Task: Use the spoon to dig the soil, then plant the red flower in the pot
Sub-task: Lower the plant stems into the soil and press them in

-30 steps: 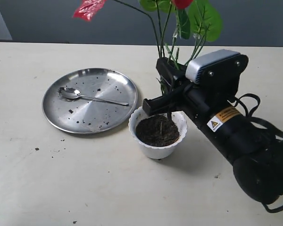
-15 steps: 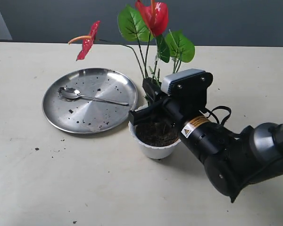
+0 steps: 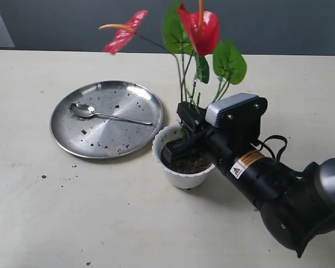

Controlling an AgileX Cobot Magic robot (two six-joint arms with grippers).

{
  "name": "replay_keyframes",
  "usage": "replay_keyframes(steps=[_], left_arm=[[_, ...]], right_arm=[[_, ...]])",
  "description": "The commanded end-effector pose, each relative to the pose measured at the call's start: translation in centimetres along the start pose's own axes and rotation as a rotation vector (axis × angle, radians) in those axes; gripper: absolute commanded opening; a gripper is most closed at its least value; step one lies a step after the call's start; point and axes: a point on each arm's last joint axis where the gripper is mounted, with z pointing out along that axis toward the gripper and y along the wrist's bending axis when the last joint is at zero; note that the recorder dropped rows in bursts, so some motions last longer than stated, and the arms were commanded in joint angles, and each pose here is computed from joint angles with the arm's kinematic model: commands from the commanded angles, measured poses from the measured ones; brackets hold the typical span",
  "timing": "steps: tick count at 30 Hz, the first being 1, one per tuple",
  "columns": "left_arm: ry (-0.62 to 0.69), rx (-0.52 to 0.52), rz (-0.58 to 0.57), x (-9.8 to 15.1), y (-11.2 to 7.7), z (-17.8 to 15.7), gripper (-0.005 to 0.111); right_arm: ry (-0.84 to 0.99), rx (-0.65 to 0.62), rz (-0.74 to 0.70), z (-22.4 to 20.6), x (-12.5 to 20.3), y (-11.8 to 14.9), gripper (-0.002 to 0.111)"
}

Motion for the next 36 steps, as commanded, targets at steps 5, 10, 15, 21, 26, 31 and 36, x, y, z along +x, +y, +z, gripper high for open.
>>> replay_keyframes(steps=[5, 10, 15, 21, 26, 31, 36], left_arm=[[-0.006, 0.004, -0.008, -0.1, 0.0, 0.0, 0.001], [-0.006, 0.004, -0.008, -0.1, 0.0, 0.0, 0.001], [-0.006, 0.004, -0.008, -0.1, 0.0, 0.0, 0.001], [-0.006, 0.004, -0.008, -0.1, 0.0, 0.0, 0.001], [-0.006, 0.004, -0.008, -0.1, 0.0, 0.0, 0.001], [-0.006, 0.004, -0.008, -0.1, 0.0, 0.0, 0.001], [-0.006, 0.004, -0.008, -0.1, 0.0, 0.0, 0.001]], right_arm=[[0.135, -0.045, 0.028, -0.8, 1.6, 0.1, -0.001], [0.146, 0.015, 0.042, -1.8, 1.6, -0.6, -0.001], [0.180, 0.018, 0.041, -2.4, 1.7, -0.7, -0.001], [0.260, 0.031, 0.043, -2.7, 2.3, -0.8, -0.001], [0.259, 0.029, 0.042, -2.7, 2.3, -0.8, -0.001], [0.249, 0.027, 0.042, -2.7, 2.2, -0.8, -0.001], [0.241, 0.025, 0.044, -2.7, 2.0, -0.7, -0.001]])
